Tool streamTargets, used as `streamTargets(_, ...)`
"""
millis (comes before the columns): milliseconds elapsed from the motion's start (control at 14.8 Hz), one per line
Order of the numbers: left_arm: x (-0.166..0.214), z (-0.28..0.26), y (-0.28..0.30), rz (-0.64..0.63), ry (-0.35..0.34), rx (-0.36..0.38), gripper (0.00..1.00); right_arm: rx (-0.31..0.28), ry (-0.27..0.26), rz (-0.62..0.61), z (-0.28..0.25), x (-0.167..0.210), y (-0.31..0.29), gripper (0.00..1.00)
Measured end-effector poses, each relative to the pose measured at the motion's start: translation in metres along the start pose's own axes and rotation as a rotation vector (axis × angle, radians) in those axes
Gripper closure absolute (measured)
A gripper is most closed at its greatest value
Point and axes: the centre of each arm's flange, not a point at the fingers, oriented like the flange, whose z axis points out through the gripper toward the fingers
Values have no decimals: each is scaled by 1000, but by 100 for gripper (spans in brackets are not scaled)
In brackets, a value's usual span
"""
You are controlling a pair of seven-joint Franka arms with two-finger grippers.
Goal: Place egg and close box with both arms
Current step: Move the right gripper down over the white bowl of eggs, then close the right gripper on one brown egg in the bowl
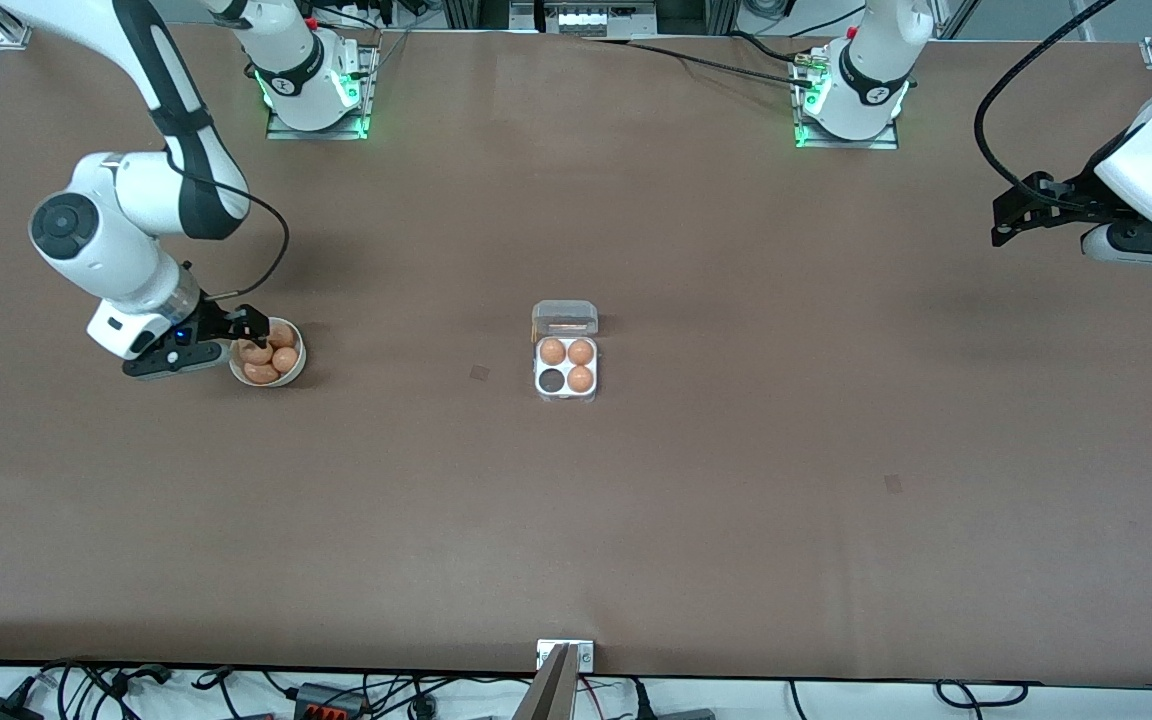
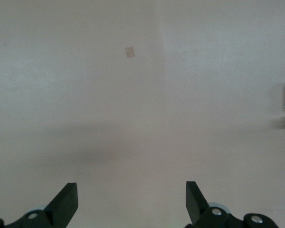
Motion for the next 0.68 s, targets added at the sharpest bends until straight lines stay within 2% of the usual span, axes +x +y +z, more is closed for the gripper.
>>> streamTargets(203,0,0,0,0,0,0,0,4,-25,-1,16,-2,-1,0)
streamTargets(540,0,0,1,1,0,0,0,5,-31,-2,18,-3,-2,0)
streamTargets(675,0,0,1,2,0,0,0,5,-31,-2,18,-3,-2,6)
